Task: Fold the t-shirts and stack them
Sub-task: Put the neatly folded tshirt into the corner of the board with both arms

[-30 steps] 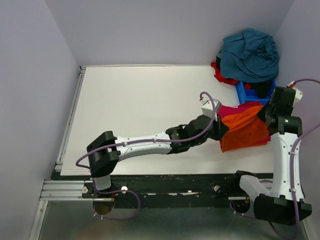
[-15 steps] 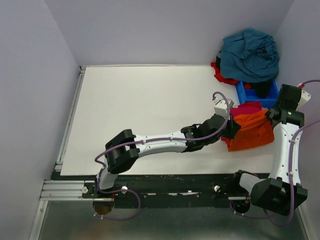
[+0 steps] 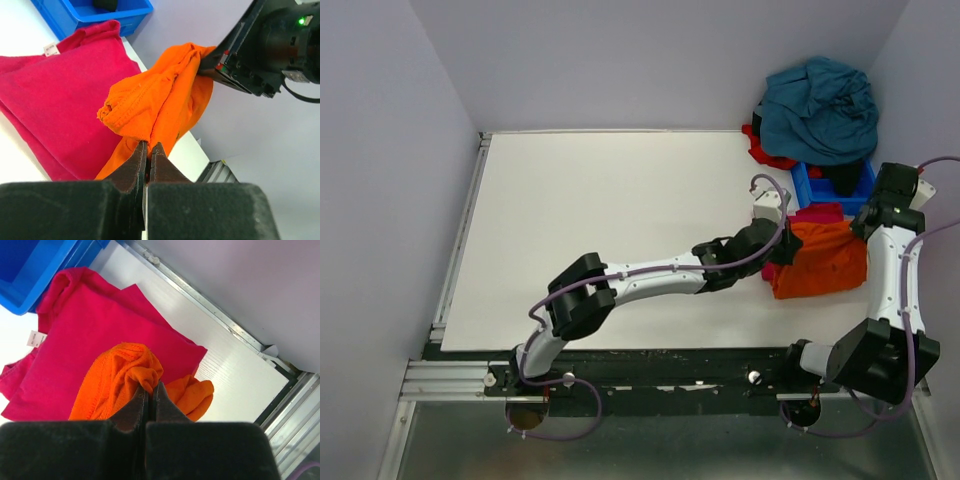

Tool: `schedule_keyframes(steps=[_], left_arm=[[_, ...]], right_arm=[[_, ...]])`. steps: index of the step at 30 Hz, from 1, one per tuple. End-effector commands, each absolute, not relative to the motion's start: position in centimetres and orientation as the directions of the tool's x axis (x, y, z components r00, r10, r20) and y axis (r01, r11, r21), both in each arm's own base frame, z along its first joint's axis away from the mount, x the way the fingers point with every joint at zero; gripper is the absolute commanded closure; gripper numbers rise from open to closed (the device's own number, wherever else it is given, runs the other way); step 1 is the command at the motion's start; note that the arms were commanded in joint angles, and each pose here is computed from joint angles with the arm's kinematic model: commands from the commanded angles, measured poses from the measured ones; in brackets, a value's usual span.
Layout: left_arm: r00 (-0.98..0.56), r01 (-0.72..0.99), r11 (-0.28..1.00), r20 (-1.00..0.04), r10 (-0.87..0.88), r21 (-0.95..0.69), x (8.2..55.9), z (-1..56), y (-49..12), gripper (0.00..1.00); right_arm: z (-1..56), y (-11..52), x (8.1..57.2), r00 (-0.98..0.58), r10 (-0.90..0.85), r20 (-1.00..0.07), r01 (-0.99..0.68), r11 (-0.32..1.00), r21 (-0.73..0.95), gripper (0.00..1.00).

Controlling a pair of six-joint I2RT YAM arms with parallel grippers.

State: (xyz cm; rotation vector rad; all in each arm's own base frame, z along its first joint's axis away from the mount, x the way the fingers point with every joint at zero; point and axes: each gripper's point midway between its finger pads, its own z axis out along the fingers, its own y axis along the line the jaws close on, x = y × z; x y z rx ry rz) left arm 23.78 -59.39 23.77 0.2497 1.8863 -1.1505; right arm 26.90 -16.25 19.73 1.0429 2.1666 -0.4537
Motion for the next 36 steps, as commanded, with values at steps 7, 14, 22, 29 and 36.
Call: schedule_keyframes(steps=[7, 14, 22, 29, 36], left_arm=[[-0.622, 0.532, 0.538, -0.733, -0.275, -0.654, 28.0, 22.9, -60.1, 1.00], [-0.632, 0.501, 0.533, -0.709, -0.313, -0.682, 32.4, 21.2, -60.1, 1.00], [-0.633, 0.442, 0.576, -0.694, -0.344, -0.688, 37.5, 16.7, -59.6, 1.00], [-0.664, 0.381, 0.627, -0.673, -0.325, -0.679, 40.3, 12.9, -59.2, 0.23], [-0.566, 0.451, 0.667, -0.768, -0.301, -0.593, 41.8, 16.6, -56.6, 0.13]], right_arm=[[21.1, -19.0, 30.6, -0.350, 0.525, -0.776, 0.815, 0.579, 0.024, 0.99], [19.3, -19.4, 33.7, -0.380, 0.537, -0.754, 0.787, 0.615, 0.041, 0.99], [15.8, -19.8, 38.4, -0.420, 0.561, -0.714, 0.749, 0.658, 0.077, 0.99], [14.2, -19.8, 41.1, -0.422, 0.587, -0.691, 0.738, 0.665, 0.115, 0.37], [19.1, -19.0, 37.9, -0.328, 0.568, -0.755, 0.759, 0.634, 0.148, 0.43]])
